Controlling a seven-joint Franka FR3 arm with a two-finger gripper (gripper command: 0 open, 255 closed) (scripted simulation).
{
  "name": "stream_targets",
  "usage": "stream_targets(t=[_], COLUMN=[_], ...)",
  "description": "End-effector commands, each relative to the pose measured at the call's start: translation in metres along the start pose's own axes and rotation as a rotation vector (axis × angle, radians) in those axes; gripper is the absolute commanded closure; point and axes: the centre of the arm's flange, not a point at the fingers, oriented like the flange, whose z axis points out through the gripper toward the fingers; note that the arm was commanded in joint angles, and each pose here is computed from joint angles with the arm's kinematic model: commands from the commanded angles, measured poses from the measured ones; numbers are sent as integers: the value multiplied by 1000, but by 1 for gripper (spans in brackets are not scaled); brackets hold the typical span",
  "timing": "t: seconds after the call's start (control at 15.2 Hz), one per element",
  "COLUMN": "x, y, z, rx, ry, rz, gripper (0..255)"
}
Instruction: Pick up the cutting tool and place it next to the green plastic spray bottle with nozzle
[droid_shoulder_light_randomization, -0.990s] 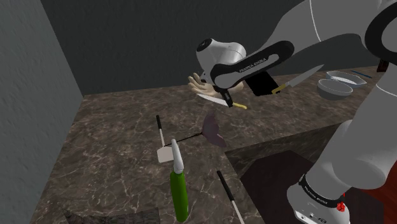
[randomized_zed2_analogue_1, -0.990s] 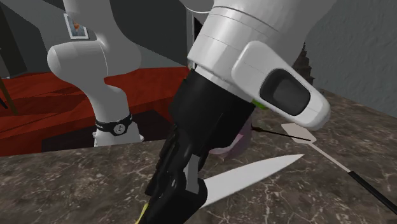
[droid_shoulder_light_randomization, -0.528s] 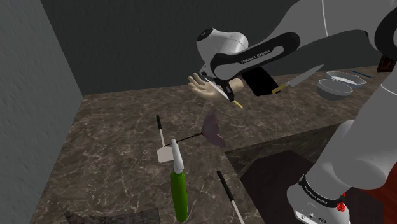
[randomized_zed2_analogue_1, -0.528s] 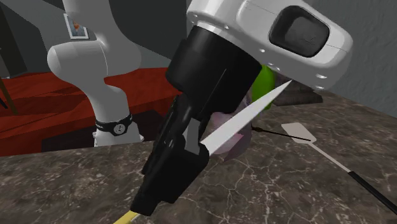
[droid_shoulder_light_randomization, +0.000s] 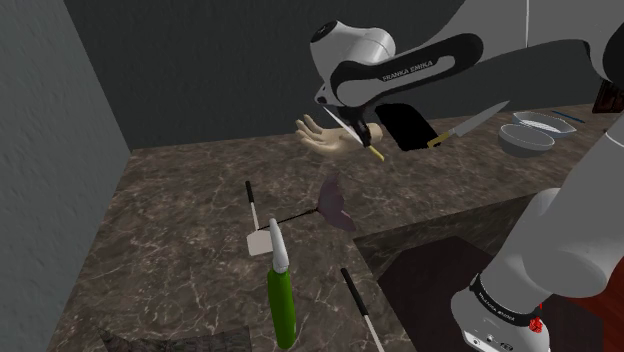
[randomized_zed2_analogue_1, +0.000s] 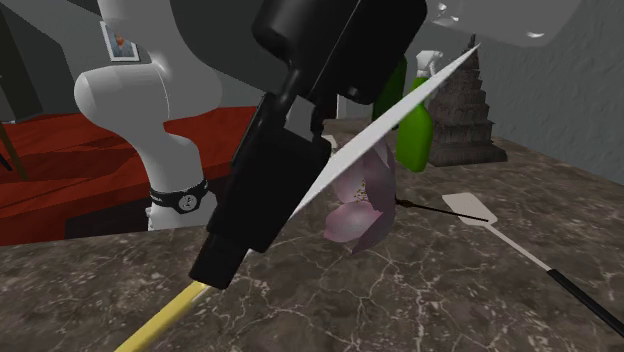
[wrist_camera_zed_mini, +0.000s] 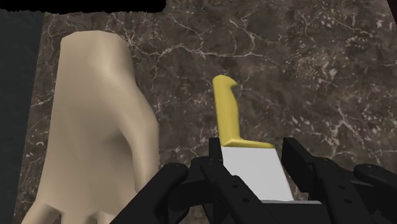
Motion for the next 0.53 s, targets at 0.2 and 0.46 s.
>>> stream_targets(t=[0.2, 0.46], x=[-13, -23], y=[3, 6], z=[-22, -40], rx=[0, 0], ry=[0, 0], rz=[0, 0], gripper=[255, 255])
